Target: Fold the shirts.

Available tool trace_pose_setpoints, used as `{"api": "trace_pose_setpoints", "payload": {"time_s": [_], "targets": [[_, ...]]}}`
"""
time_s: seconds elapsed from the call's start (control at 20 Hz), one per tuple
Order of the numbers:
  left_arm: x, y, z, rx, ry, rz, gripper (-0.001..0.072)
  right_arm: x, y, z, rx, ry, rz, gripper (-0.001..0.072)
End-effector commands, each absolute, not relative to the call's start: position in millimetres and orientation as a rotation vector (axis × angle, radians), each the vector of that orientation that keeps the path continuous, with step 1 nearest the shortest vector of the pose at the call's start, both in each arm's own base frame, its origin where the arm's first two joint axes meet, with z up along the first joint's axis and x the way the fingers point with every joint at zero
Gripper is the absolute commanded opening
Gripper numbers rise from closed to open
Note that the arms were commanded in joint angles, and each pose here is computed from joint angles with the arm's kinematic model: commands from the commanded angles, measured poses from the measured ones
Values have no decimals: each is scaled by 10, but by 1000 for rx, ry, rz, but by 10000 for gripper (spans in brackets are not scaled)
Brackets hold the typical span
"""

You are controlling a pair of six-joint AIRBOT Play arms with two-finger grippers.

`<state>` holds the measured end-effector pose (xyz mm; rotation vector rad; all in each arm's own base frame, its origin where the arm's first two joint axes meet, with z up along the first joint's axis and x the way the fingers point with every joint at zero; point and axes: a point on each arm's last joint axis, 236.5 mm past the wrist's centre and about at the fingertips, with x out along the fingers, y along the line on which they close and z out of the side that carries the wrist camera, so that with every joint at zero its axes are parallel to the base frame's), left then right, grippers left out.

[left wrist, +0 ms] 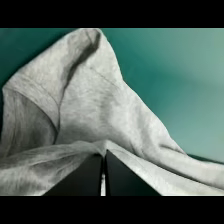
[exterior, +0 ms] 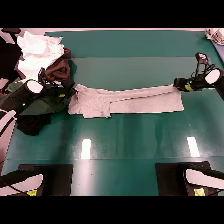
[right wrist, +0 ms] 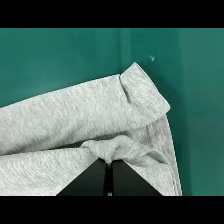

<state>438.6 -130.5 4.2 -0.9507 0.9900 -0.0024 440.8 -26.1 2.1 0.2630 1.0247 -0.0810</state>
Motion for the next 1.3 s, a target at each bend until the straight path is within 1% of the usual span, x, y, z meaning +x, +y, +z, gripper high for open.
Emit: {"api": "trace_pose_setpoints", "payload": {"time_s": [0.0,0.1,0.15,0.2,0.25,0.3,0.4,0.45,0.55,0.6,0.65,0.7,0.75,0.85,0.9,0.95,1.0,1.1,1.15,1.25], "targets": [[4506,-1240,-51,-959,958,27,26,4452,-260,-185,266,1063,-82,15],[4617,-1184,13,-972,896,35,27,4446,-257,-297,266,1088,-83,18],[4671,-1161,59,-977,867,36,28,4445,-261,-338,268,1096,-85,35],[4711,-1151,102,-973,849,31,28,4445,-262,-367,267,1102,-85,223],[4745,-1152,155,-966,837,23,28,4444,-263,-374,263,1104,-83,499],[4776,-1161,216,-950,826,7,53,4446,-270,-353,244,1099,-72,587],[4838,-1193,377,-934,809,-24,494,4462,-276,-213,213,1065,-55,587],[4861,-1222,463,-906,804,-51,577,4473,-279,-102,193,1038,-44,587],[4875,-1311,660,-816,808,-128,576,4448,-299,125,152,995,-25,588],[4864,-1368,767,-764,816,-174,574,4379,-349,181,156,1004,-31,623],[4822,-1441,872,-708,836,-227,495,4282,-415,178,172,1034,-42,690],[4766,-1511,957,-642,856,-283,402,4167,-452,142,208,1077,-22,709],[4691,-1586,1026,-577,880,-340,356,4071,-468,117,279,1103,15,709],[4568,-1639,1077,-467,927,-389,351,3965,-518,129,521,1089,101,709],[4550,-1650,1078,-422,944,-398,220,3916,-560,121,647,1090,147,708],[4559,-1670,1057,-393,959,-407,213,3833,-615,73,745,1115,185,709],[4560,-1721,1022,-370,984,-425,142,3747,-680,-4,797,1154,206,709],[4563,-1872,856,-302,1052,-464,99,3667,-811,-155,851,1199,221,709],[4566,-1947,745,-240,1087,-483,34,3687,-829,-190,866,1195,231,709],[4549,-2095,485,-86,1159,-508,34,3747,-804,-235,842,1195,267,709]]}}
